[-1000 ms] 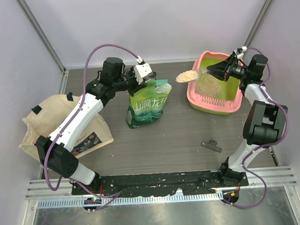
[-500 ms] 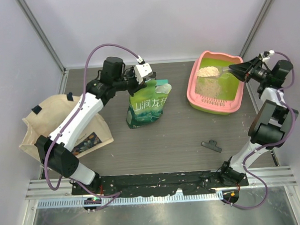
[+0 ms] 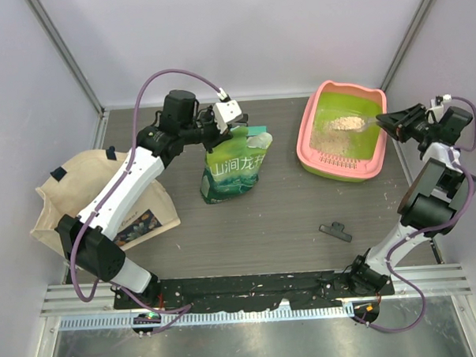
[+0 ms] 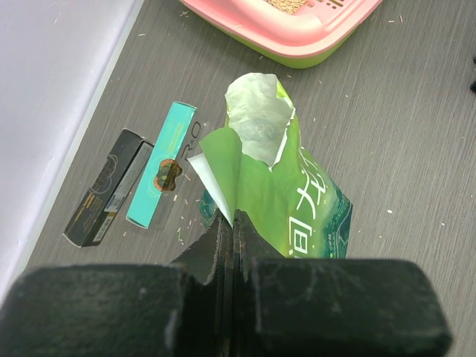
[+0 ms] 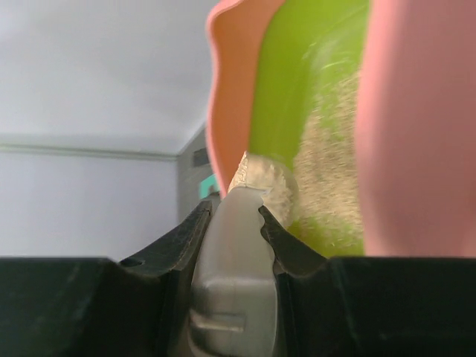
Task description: Fill the litter box with clean litter
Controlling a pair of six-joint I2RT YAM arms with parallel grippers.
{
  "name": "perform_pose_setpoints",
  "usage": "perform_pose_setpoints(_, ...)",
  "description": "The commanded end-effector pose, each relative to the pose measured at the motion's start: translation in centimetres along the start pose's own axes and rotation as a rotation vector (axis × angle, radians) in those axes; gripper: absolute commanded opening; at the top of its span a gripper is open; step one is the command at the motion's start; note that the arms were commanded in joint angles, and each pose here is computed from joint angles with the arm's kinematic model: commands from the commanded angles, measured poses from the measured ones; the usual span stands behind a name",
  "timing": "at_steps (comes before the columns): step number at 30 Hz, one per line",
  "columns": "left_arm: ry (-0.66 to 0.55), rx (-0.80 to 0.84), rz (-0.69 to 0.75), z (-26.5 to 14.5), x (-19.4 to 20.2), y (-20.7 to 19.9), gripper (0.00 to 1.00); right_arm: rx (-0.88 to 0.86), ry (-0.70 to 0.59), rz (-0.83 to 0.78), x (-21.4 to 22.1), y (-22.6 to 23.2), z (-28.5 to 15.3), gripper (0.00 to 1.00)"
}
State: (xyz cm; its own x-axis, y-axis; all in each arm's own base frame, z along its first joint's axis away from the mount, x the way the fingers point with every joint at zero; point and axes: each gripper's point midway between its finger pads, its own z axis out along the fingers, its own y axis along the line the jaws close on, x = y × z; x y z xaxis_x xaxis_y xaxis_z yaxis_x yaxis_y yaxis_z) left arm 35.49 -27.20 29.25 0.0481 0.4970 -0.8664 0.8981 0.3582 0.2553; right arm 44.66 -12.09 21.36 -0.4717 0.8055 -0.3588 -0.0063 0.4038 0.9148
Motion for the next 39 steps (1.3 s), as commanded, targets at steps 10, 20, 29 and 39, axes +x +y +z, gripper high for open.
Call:
perform_pose_setpoints(10,-0.081,-0.031,0.043,-1.3,-2.2,0.2,0.0,0.527,-0.316,-0.782,-5.4,3.9,-1.5,0.01)
perform_pose_setpoints(20,-0.11,-0.029,0.049,-1.5,-2.1,-0.3,0.0,0.542,-0.323,-1.252,-2.0,9.6,0.8,0.01)
perform_pose_setpoints(29,-0.142,-0.031,0.039,-2.4,-2.4,-1.1,0.0,-0.061,0.213,-1.063,13.8,17.3,0.1,0.01)
perform_pose_setpoints(39,-0.148,-0.031,0.022,-3.3,-2.0,-2.0,0.0,-0.174,0.984,-0.869,28.2,9.4,-5.8,0.01)
